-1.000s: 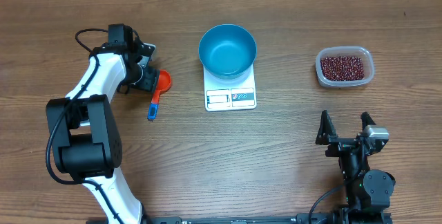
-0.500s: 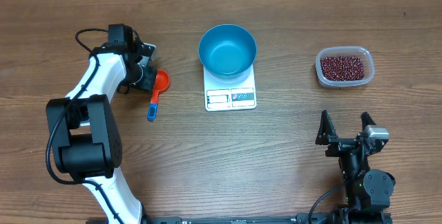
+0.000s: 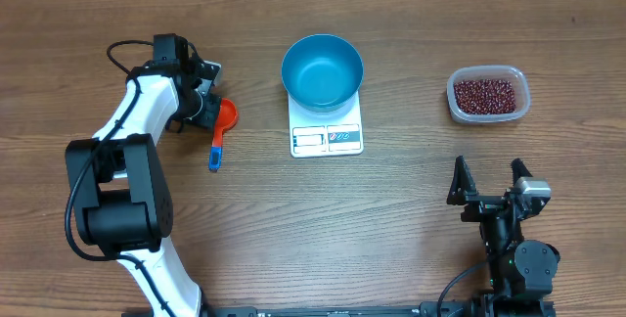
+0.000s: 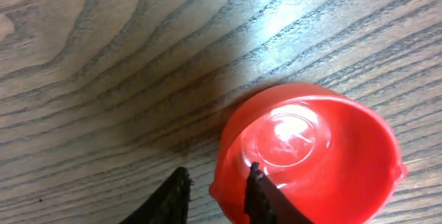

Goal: Scoop item into bowl and weigh 150g on scale
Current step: 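Close the left gripper on the red scoop's cup rim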

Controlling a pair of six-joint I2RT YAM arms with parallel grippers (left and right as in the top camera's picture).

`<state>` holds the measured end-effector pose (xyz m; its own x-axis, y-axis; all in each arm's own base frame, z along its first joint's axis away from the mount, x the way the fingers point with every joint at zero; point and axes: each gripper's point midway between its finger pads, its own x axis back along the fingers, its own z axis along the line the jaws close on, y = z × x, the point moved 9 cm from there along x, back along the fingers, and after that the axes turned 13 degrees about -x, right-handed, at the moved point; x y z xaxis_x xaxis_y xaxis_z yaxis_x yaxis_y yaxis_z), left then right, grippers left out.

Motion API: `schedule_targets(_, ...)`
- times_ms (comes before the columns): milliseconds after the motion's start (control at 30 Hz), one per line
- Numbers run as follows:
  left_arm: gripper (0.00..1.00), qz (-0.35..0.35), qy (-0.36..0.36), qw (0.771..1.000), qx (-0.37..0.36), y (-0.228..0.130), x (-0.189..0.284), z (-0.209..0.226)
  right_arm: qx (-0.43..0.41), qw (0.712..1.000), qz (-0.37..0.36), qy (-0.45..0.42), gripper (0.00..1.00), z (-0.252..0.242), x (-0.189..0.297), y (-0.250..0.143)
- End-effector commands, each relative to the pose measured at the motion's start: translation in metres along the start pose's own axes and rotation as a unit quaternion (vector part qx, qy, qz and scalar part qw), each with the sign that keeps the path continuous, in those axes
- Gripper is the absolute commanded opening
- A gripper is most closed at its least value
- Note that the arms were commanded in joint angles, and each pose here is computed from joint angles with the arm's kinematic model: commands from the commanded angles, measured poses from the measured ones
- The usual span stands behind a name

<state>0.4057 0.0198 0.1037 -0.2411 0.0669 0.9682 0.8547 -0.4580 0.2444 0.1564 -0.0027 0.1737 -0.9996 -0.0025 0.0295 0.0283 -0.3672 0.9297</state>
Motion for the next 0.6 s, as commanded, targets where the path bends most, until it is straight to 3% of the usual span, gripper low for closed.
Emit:
schedule_targets(0, 0.23, 0.004, -0.013, 1.0, -0.001, -0.0024, -0.0072, -0.0027, -0.002, 1.0, -0.003, -0.001, 1.0, -0.0007, -0.0001, -0.0018)
schedule_targets(133, 0.04, 0.004, -0.013, 1.0, -0.001, -0.0025, -0.0072, -0.0027, -0.002, 1.0, -0.003, -0.001, 1.0, -0.0007, -0.0001, -0.0018)
schedule_targets(567, 0.04, 0.003, -0.013, 1.0, -0.001, -0.0024, -0.0072, -0.0027, -0.002, 1.0, -0.003, -0.001, 1.0, -0.0007, -0.0001, -0.0018)
